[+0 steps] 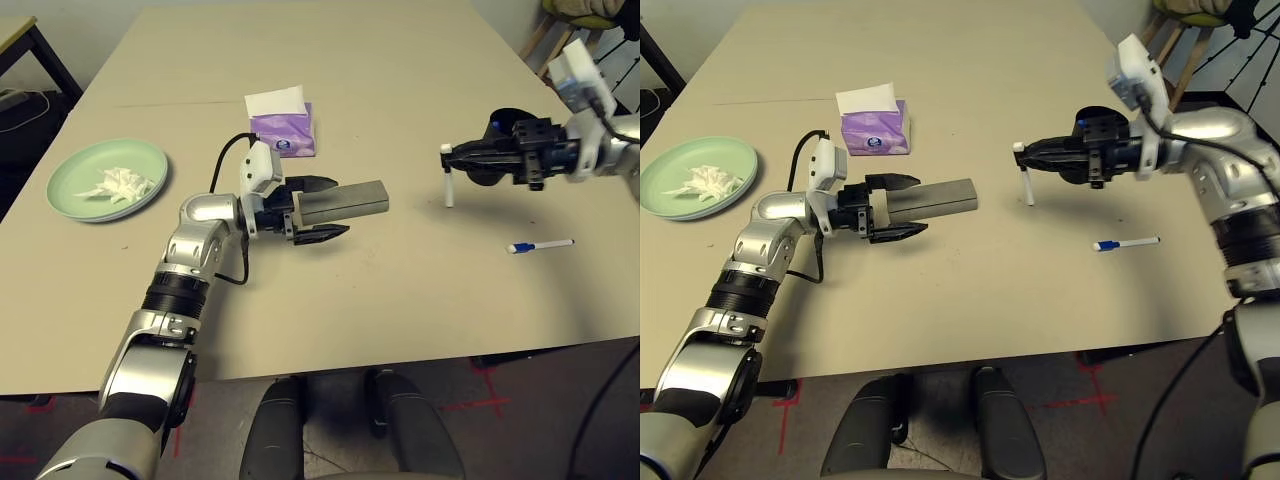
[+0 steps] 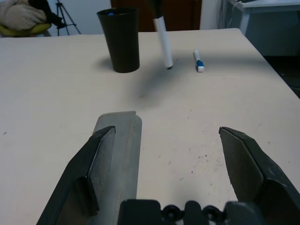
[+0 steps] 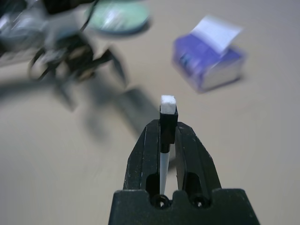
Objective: Organize and tidy the items on the table.
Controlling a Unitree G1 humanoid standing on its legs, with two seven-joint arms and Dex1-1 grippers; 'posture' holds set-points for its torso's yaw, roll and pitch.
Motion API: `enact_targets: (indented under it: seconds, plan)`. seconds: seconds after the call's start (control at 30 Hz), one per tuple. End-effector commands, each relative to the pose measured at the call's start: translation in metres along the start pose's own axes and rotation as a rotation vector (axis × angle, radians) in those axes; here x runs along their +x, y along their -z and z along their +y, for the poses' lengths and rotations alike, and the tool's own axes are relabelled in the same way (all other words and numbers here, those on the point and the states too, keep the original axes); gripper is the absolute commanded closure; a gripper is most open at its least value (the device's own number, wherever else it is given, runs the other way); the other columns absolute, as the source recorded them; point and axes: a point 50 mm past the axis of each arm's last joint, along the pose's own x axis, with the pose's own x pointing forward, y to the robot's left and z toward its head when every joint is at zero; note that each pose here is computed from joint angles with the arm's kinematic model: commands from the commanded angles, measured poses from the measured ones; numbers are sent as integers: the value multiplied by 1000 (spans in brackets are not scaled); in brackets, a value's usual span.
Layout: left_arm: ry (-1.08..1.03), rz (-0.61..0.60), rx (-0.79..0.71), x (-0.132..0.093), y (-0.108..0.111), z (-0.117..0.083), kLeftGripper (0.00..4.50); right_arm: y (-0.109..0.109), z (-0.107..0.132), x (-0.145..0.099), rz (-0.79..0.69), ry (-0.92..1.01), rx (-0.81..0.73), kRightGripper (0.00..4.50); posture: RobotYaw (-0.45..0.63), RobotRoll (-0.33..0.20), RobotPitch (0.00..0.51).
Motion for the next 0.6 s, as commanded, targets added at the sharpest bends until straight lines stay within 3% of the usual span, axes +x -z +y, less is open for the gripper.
enact_targets:
  seconds: [0.03, 0.33, 0.6]
  plan:
    - [-8, -1, 5, -1, -1, -2, 0, -10, -4, -4, -129, 194, -22, 4223, 110, 0, 112]
    - [-10, 2, 5, -2, -1, -1, 0, -9, -2, -5, -317, 533, 7, 4223, 102, 0, 112]
    - [-7, 6, 3, -2, -1, -1, 0, -19, -11, -18, -419, 886, -95, 4223, 94, 0, 114]
